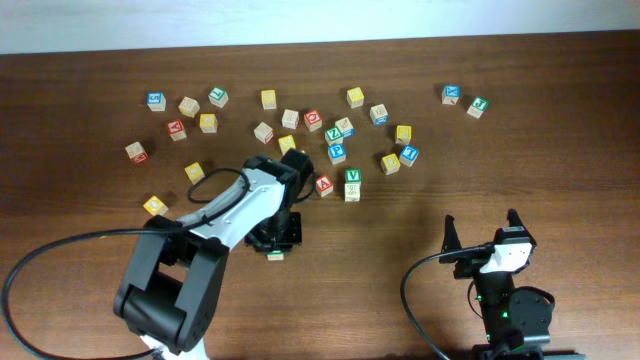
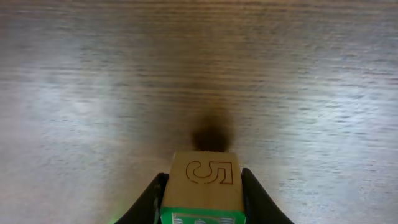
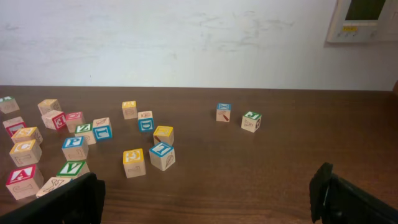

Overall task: Spell out RSS
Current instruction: 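Carry the R block toward the near table edge and release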

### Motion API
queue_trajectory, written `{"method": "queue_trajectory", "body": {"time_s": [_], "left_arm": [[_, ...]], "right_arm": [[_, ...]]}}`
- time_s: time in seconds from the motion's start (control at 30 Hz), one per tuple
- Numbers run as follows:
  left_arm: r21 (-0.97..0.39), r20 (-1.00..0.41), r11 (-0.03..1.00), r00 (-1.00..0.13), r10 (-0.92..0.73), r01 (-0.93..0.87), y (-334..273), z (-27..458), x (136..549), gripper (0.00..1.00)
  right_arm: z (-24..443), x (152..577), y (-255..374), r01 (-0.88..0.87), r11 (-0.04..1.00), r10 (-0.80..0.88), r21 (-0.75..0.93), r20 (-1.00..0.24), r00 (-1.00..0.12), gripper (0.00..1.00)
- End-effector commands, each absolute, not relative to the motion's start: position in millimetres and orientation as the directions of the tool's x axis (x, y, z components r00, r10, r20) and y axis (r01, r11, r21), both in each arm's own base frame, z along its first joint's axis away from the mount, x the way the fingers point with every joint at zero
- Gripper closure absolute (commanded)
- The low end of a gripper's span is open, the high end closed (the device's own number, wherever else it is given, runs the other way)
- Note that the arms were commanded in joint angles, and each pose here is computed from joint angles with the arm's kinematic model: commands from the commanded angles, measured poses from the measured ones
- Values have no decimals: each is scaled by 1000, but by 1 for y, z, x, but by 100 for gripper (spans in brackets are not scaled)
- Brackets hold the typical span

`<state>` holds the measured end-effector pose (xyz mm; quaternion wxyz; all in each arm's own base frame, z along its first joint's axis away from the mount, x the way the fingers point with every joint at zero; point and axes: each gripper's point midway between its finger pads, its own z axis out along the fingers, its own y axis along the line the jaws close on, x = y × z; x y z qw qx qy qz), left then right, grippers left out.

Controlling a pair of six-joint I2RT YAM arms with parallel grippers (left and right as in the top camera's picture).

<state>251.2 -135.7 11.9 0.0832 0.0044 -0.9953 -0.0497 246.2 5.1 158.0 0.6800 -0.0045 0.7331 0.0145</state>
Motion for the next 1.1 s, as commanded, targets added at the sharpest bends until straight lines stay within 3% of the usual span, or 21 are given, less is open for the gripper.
{"method": "queue_trajectory", "body": {"time_s": [0.0,0.27,0.37,0.5,0.63,0.87,0.9,1.0,1.07], "left_arm": [[62,188,998,-982,-35,-23,-142,6,244,75],[65,179,998,-984,-28,-17,-139,-2,242,66],[65,179,998,-983,-29,-18,-139,-2,242,68],[62,175,998,-984,-28,-18,-140,-2,244,58],[63,177,998,-984,-28,-17,-140,-2,243,70],[54,172,998,-985,6,15,-141,-2,245,72],[54,172,998,-985,6,15,-141,-2,245,69],[49,175,999,-985,5,14,-141,-2,244,44],[39,178,999,-984,6,13,-143,-1,244,41]], "right_arm": [[156,246,2,-13,1000,7,9,-997,-79,2],[156,246,2,-13,1000,7,9,-997,-79,2],[156,246,2,-13,1000,7,9,-997,-79,2],[156,246,2,-13,1000,7,9,-997,-79,2],[156,246,2,-13,1000,7,9,-997,-79,2],[156,246,2,-13,1000,7,9,-997,-79,2],[156,246,2,-13,1000,7,9,-997,-79,2],[156,246,2,-13,1000,7,9,-997,-79,1],[156,246,2,-13,1000,7,9,-997,-79,2]]}}
